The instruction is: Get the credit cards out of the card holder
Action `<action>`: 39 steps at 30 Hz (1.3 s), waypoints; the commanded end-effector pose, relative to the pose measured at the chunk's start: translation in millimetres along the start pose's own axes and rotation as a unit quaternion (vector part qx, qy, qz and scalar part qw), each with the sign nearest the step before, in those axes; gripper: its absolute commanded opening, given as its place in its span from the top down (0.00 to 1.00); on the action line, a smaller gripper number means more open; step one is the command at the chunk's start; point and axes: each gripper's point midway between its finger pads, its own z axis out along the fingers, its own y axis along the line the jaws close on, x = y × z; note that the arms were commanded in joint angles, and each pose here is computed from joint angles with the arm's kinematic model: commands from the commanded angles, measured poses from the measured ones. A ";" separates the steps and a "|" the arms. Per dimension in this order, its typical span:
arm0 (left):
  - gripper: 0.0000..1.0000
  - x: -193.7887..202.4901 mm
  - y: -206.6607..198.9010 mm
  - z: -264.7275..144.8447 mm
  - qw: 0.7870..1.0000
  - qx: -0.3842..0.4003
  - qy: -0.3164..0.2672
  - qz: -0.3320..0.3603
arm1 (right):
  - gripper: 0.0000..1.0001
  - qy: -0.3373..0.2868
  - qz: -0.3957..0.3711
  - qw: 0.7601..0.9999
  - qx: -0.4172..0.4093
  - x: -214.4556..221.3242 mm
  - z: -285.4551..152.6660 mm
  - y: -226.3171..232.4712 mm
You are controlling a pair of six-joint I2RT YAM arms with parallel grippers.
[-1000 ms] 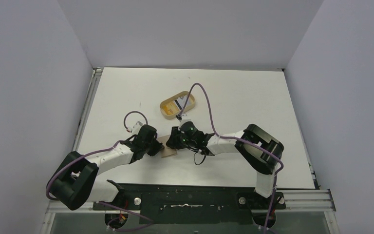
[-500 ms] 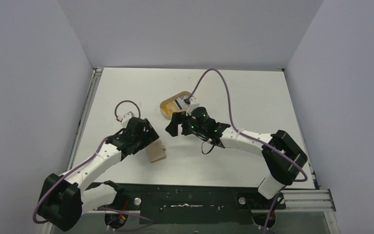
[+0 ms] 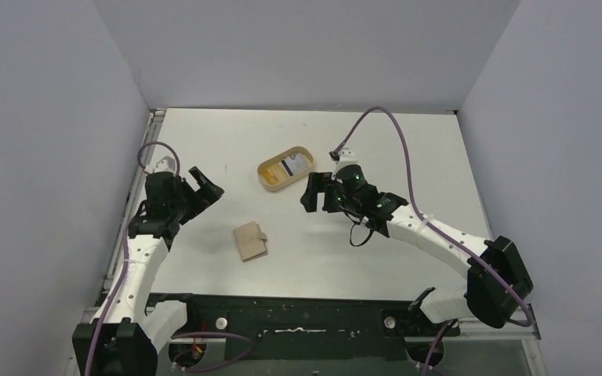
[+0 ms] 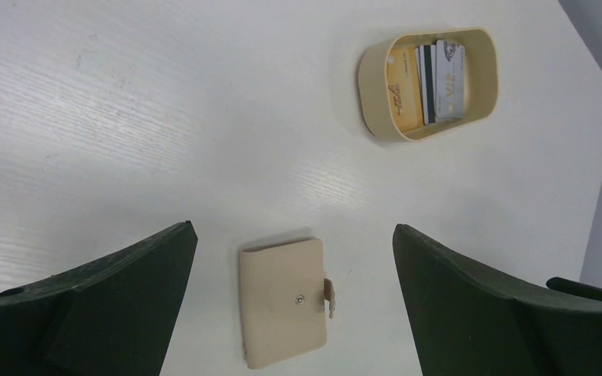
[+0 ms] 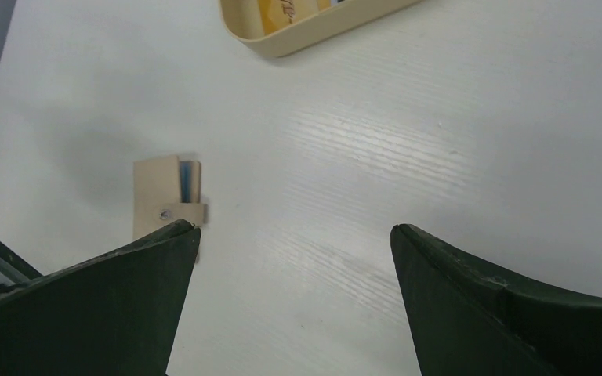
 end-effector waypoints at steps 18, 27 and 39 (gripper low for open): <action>0.03 -63.3 -45.5 -46.3 0.986 0.093 -0.056 0.128 | 0.00 -0.038 -0.016 0.998 0.053 -7.2 -45.2 -41.4; 0.03 -68.5 -53.2 -55.8 0.984 0.106 -0.071 0.126 | 0.00 -0.054 -0.029 0.996 0.057 -20.5 -52.8 -41.6; 0.03 -100.1 -72.1 -63.9 0.973 0.128 -0.132 0.142 | 0.00 -0.130 -0.026 0.983 0.125 -64.2 -75.4 -67.2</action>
